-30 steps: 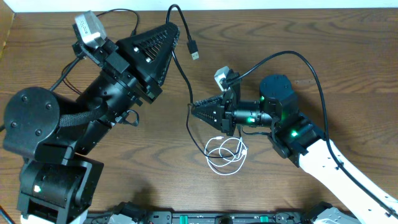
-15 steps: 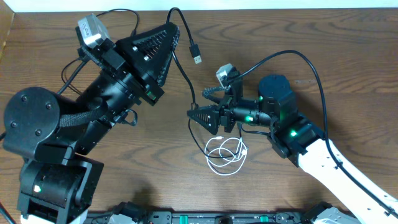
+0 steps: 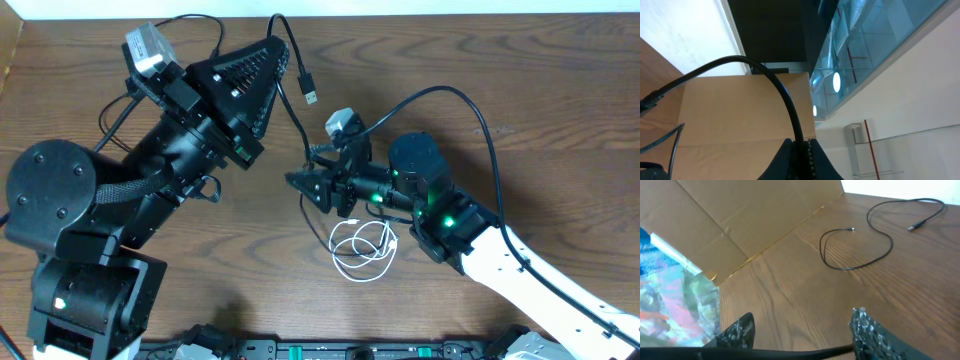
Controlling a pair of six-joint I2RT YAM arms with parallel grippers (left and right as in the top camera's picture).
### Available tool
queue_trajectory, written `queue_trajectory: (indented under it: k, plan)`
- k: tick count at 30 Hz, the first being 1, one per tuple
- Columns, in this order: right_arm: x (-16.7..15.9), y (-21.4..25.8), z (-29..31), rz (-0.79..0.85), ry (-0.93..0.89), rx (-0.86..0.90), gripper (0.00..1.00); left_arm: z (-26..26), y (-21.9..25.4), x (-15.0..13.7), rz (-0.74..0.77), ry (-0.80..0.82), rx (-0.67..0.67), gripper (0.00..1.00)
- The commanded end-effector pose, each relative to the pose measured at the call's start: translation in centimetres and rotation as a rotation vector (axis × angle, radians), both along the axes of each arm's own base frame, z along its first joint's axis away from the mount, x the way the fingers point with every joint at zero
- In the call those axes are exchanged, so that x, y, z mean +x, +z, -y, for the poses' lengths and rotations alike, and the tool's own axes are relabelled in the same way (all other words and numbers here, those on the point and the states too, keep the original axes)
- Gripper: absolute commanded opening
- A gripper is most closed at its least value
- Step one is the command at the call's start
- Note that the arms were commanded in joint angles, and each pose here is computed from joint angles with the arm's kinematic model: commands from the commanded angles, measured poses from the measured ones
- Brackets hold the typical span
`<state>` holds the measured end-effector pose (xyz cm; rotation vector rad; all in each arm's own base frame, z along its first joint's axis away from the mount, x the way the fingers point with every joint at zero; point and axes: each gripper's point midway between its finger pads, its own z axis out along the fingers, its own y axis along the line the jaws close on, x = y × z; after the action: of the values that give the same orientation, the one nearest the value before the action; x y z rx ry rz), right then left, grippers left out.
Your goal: Untangle cables
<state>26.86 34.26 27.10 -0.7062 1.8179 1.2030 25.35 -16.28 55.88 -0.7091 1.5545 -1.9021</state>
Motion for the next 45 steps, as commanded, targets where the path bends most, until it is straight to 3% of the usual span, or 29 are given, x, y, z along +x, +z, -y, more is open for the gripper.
queue_trajectory:
  k: [1, 4, 7, 14, 16, 20, 23, 26, 31, 34, 41, 45]
  plan:
    - [0.3, 0.1, -0.1, 0.004, -0.017, 0.002, 0.42, -0.2, 0.4, -0.1, 0.003, 0.007, -0.010, 0.08]
    - [0.0, 0.2, -0.2, -0.023, -0.005, 0.014, 0.17, -0.2, -0.3, 0.0, -0.023, 0.008, -0.001, 0.08]
    - [-0.5, 0.2, -0.4, -0.070, 0.013, 0.033, 0.01, -0.5, -1.3, 0.5, -0.063, 0.036, 0.014, 0.08]
    - [-1.7, 1.1, -0.4, -0.312, 0.028, 0.128, 0.01, -4.5, -5.5, 3.3, -0.137, 0.329, 0.204, 0.08]
    - [-1.6, 1.6, 0.0, -0.387, 0.002, 0.162, 0.01, -6.2, -6.8, 3.9, -0.139, 0.438, 0.315, 0.17]
    - [-0.7, 2.4, 1.5, -0.521, -0.062, 0.224, 0.01, -10.0, -9.7, 4.5, -0.169, 0.632, 0.584, 0.46]
    - [-0.4, 3.1, 2.7, -0.623, -0.062, 0.271, 0.01, -11.8, -11.7, 4.5, -0.217, 0.704, 0.736, 0.54]
    - [-1.0, 4.3, 3.4, -0.709, 0.003, 0.312, 0.01, -12.7, -13.6, 4.6, -0.265, 0.721, 0.859, 0.56]
    - [-1.4, 5.7, 3.9, -0.841, 0.049, 0.374, 0.01, -12.1, -16.8, 4.7, -0.350, 0.632, 0.967, 0.56]
    - [-1.0, 6.8, 4.2, -0.804, 0.057, 0.407, 0.01, -9.5, -18.1, 4.4, -0.338, 0.461, 0.972, 0.56]
    - [0.4, 7.1, 5.3, -0.919, 0.000, 0.472, 0.02, -1.2, -16.8, 1.9, 0.149, -0.083, 1.109, 0.56]
    - [0.3, 8.1, 5.2, -0.893, 0.022, 0.495, 0.01, -0.3, -17.4, 0.7, 0.202, -0.182, 1.130, 0.56]
